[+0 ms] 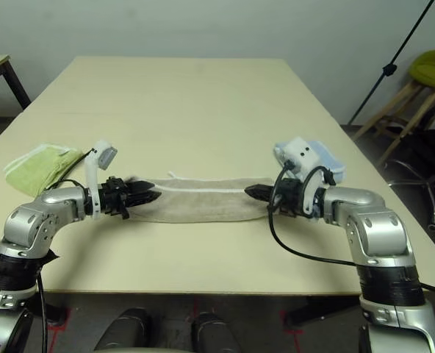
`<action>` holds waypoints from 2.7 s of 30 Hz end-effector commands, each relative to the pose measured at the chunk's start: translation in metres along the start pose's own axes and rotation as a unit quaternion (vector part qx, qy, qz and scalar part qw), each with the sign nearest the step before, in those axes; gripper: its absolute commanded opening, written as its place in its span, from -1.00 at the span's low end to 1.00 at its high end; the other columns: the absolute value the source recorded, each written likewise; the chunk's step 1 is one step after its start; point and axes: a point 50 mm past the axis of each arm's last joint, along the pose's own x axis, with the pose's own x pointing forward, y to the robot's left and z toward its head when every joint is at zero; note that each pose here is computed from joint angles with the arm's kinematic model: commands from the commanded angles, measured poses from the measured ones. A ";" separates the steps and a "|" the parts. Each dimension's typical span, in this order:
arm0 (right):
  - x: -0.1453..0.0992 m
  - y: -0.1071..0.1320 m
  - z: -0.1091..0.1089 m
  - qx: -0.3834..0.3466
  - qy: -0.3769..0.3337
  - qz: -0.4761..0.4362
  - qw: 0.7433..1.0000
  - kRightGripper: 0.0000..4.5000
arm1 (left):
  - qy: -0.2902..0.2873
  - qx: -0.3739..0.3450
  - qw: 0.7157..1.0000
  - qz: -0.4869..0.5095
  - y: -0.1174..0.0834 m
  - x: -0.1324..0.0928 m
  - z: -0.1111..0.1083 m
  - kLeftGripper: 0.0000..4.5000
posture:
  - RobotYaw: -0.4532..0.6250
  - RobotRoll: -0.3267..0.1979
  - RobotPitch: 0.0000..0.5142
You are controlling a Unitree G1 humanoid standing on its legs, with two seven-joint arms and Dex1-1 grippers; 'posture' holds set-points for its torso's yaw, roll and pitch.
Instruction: Fold the towel and set it aside.
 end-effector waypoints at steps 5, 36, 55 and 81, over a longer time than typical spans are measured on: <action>0.020 -0.003 -0.034 -0.025 0.076 -0.021 0.997 -1.00 | 0.045 -0.016 0.996 0.069 0.024 0.006 -0.034 -0.98 | -0.12 0.25 -0.75; -0.063 -0.069 -0.032 0.197 -0.058 -0.162 0.965 -0.25 | -0.043 0.036 0.988 0.143 0.081 -0.050 -0.012 0.20 | -0.11 0.25 -0.69; -0.063 -0.013 -0.057 0.461 0.009 -0.132 0.877 0.98 | -0.057 0.109 0.984 -0.130 0.063 -0.063 0.022 1.00 | -0.19 0.25 -0.71; -0.027 -0.055 -0.051 0.435 -0.077 -0.245 0.863 -0.98 | -0.060 0.108 0.988 -0.090 0.073 -0.074 0.013 1.00 | -0.12 0.25 -0.78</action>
